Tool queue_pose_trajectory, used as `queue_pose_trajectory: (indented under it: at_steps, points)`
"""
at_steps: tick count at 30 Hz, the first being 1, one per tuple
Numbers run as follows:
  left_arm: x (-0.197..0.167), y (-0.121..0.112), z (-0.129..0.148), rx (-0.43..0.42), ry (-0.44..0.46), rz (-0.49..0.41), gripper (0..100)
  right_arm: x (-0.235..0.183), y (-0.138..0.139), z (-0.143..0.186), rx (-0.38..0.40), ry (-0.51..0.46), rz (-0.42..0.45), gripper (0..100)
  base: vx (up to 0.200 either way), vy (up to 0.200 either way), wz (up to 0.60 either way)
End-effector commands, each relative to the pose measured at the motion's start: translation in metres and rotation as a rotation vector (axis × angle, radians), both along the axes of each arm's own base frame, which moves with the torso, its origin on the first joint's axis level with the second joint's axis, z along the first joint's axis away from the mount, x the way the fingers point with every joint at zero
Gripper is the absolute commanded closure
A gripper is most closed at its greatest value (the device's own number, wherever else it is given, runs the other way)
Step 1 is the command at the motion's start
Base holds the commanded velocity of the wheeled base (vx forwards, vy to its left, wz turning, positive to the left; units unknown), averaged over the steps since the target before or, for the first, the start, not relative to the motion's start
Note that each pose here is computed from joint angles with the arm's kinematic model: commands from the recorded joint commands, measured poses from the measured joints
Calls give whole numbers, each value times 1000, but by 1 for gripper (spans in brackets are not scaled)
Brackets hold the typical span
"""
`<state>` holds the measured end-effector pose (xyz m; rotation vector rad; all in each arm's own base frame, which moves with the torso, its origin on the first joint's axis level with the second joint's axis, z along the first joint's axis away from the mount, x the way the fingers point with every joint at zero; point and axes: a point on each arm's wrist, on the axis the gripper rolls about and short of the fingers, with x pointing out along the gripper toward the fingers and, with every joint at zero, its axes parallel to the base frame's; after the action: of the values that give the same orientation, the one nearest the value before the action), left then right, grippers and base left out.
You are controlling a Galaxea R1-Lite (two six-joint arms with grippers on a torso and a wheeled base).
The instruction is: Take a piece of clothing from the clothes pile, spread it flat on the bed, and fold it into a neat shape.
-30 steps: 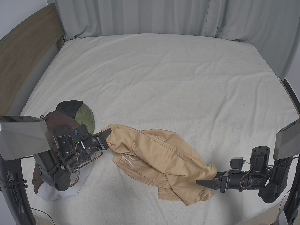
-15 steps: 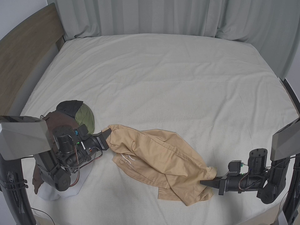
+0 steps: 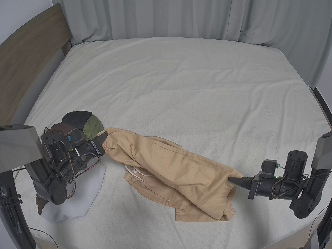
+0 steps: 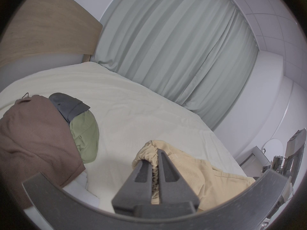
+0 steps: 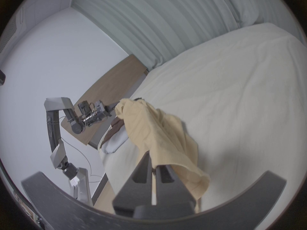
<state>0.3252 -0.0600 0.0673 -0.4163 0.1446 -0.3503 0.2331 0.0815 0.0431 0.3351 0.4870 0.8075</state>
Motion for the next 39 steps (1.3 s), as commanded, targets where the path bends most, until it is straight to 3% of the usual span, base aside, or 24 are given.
queue_pose_trajectory:
  at_steps: [1,11,19,21,26,35,39]
  points:
    - [-12,8,18,-21,-32,17,100,9,-4,21,35,-93,-34,100,0,0,0]
    - [-34,4,40,-102,-46,-42,100,37,-22,38,81,-183,-132,100,0,0,0]
    - [-34,-8,18,-89,39,-91,100,27,-4,32,106,-113,-72,100,0,0,0]
    - [-24,-14,-5,-68,95,-92,100,16,3,25,95,-68,-37,100,0,0,0]
    - [-15,-16,-17,-66,118,-77,100,-8,4,5,34,31,10,100,0,0,0]
    - [-16,-16,-19,-62,126,-74,100,-11,1,-25,-89,66,52,100,0,0,0]
    - [-16,-17,-18,-61,123,-78,100,-9,2,-25,-94,46,57,100,0,0,0]
